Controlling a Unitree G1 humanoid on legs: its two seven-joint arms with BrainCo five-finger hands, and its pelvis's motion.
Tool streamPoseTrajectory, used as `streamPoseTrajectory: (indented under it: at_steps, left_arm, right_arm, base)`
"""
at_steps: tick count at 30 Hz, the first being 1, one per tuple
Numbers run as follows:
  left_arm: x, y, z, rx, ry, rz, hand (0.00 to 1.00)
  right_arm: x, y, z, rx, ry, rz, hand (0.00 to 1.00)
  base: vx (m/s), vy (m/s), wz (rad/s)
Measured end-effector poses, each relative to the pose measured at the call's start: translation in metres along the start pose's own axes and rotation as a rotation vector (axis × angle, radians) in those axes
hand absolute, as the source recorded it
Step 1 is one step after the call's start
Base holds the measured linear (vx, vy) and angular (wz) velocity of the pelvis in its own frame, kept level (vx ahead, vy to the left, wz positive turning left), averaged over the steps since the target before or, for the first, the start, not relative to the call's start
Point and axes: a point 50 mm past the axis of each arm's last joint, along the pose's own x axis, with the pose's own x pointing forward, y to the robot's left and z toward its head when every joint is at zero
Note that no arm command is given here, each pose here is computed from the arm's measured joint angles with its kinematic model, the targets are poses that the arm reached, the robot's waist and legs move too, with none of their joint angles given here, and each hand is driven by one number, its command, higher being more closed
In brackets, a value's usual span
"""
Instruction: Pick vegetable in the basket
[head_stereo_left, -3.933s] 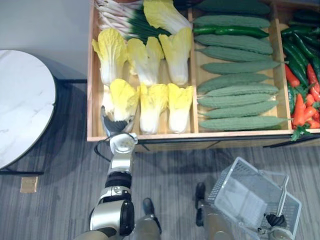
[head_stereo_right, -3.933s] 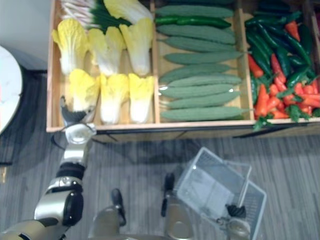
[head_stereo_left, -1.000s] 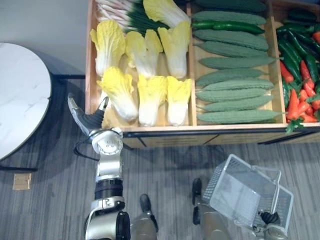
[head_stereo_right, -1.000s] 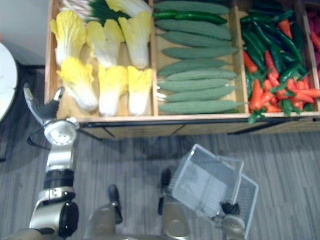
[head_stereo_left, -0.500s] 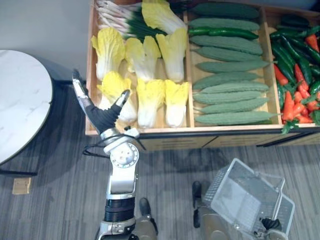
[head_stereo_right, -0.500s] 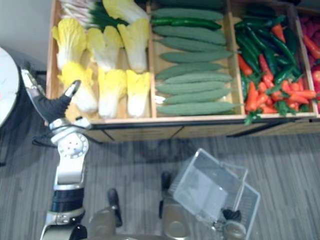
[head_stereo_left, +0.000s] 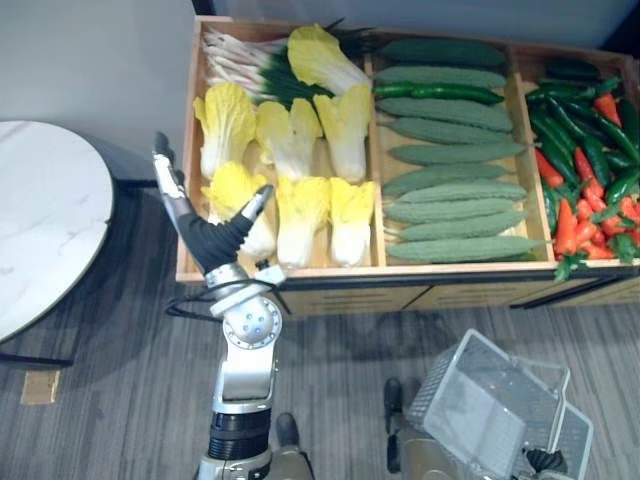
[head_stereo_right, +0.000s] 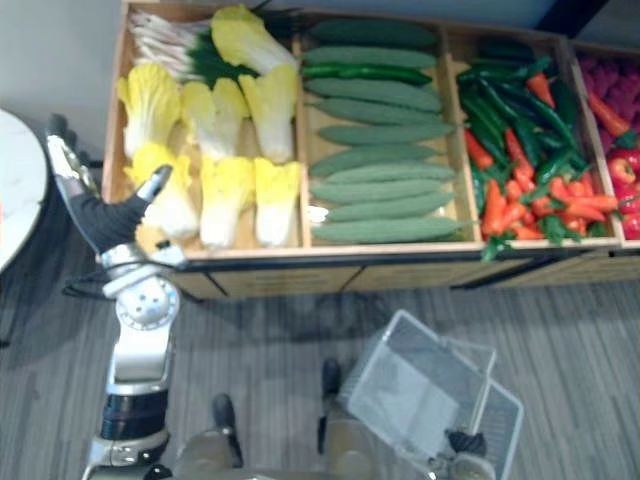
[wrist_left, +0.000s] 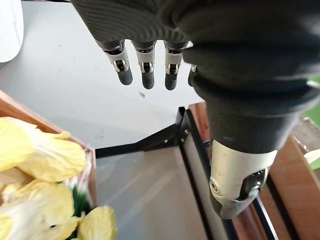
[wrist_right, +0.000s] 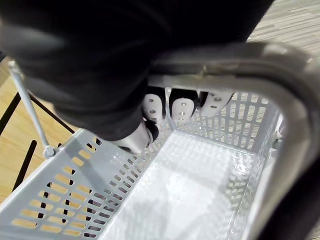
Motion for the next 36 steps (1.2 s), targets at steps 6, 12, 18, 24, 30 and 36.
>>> streamPoseTrajectory:
  at_steps: [6,12,18,24,30,36]
  left_arm:
    - [0.000,0.007,-0.035,0.077,0.161,-0.051,0.00]
    - [0.000,0.017,-0.050,0.065,0.268,0.040,0.00]
    - [0.000,0.015,-0.054,0.025,0.308,0.079,0.00]
    - [-0.005,0.007,-0.064,0.034,0.363,0.056,0.00]
    - [-0.012,-0.004,-0.071,0.047,0.396,-0.031,0.00]
    - [-0.020,-0.016,-0.086,0.082,0.456,-0.105,0.00]
  right_arm:
    - [0.002,-0.010,0.001,-0.046,-0.005,-0.003,1.00]
    - [0.003,-0.012,0.003,-0.055,-0.013,-0.006,1.00]
    - [0.003,-0.011,0.004,-0.058,-0.017,-0.005,1.00]
    - [0.002,-0.011,0.005,-0.059,-0.021,-0.004,1.00]
    - [0.002,-0.011,0.007,-0.071,-0.034,-0.001,1.00]
    - [0.002,-0.009,0.009,-0.081,-0.046,0.007,1.00]
  base:
    - [-0.02,-0.001,0.01]
    - [0.01,0.009,-0.03]
    - [0.00,0.005,-0.02]
    - [0.00,0.000,0.00]
    - [0.00,0.001,-0.02]
    - [0.02,0.005,-0.10]
